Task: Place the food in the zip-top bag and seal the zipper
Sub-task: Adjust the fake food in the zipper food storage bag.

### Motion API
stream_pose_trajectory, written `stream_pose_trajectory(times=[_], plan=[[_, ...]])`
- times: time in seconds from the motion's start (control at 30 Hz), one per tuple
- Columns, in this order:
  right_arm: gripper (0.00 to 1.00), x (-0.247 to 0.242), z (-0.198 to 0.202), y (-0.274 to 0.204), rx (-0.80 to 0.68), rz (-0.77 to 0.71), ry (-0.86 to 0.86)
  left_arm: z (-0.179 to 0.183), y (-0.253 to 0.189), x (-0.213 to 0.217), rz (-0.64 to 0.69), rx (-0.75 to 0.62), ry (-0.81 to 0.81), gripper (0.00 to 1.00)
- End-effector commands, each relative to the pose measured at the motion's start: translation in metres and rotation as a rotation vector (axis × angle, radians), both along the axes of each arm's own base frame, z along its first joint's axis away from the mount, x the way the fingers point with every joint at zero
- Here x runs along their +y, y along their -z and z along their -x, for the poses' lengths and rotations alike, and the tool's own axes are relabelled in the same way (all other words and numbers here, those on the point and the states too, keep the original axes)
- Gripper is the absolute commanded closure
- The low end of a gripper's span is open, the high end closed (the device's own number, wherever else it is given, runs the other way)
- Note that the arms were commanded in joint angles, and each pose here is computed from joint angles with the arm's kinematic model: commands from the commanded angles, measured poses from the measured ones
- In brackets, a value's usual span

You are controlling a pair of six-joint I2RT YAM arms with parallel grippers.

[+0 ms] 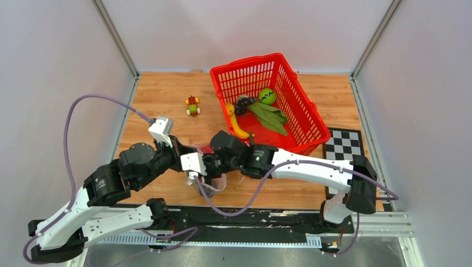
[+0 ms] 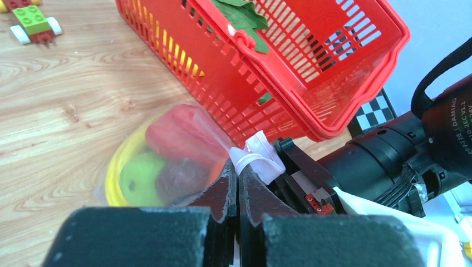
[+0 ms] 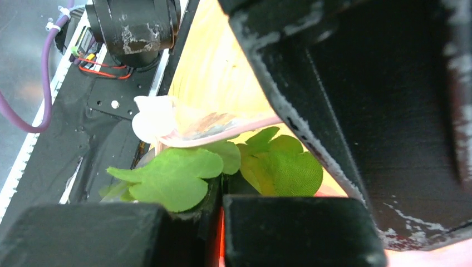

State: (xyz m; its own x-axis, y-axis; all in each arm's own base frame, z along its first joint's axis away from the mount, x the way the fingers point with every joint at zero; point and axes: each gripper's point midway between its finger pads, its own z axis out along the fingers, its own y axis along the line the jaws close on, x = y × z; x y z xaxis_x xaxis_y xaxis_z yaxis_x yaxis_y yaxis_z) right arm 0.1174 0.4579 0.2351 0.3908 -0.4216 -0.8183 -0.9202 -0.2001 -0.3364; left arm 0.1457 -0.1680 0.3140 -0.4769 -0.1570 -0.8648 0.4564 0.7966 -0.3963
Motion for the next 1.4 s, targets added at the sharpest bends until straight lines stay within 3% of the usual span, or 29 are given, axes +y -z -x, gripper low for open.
stream_pose_trajectory(times=[0.0,0.17,0.27,0.4,0.5,0.73,0.8,0.9,1.17,1.27,1.37], plan=[[0.98,0.003,-0.005,0.039,0.023,0.099,0.056,-0.007,-0.061,-0.002,0.263,-0.098,-0.05,1.0],[0.93,0.002,-0.043,0.051,-0.024,0.153,0.29,-0.007,-0.061,0.001,0.273,-0.097,-0.061,1.0],[0.9,-0.002,-0.057,0.035,-0.039,0.105,0.387,-0.007,-0.061,0.005,0.272,-0.1,-0.077,1.0],[0.86,-0.005,-0.054,0.013,0.084,0.013,0.399,-0.007,-0.06,0.014,0.272,-0.109,-0.102,1.0],[0.85,-0.013,-0.072,0.006,0.133,-0.019,0.519,-0.006,-0.06,0.019,0.266,-0.109,-0.107,1.0],[0.86,-0.012,-0.06,0.047,0.218,0.191,0.5,-0.004,-0.059,0.017,0.28,-0.104,-0.096,1.0],[0.86,-0.016,-0.066,0.063,0.225,0.247,0.564,-0.003,-0.061,0.016,0.287,-0.105,-0.091,1.0],[0.86,-0.016,-0.065,0.067,0.238,0.275,0.569,-0.004,-0.059,0.016,0.287,-0.104,-0.093,1.0],[0.7,-0.005,-0.042,-0.033,0.395,-0.045,0.391,-0.005,-0.059,0.022,0.298,-0.104,-0.122,1.0],[0.65,-0.014,-0.042,-0.061,0.409,-0.127,0.402,-0.006,-0.055,0.027,0.294,-0.101,-0.146,1.0],[0.54,-0.024,-0.041,-0.081,0.435,-0.175,0.417,-0.007,-0.053,0.03,0.291,-0.099,-0.16,1.0]])
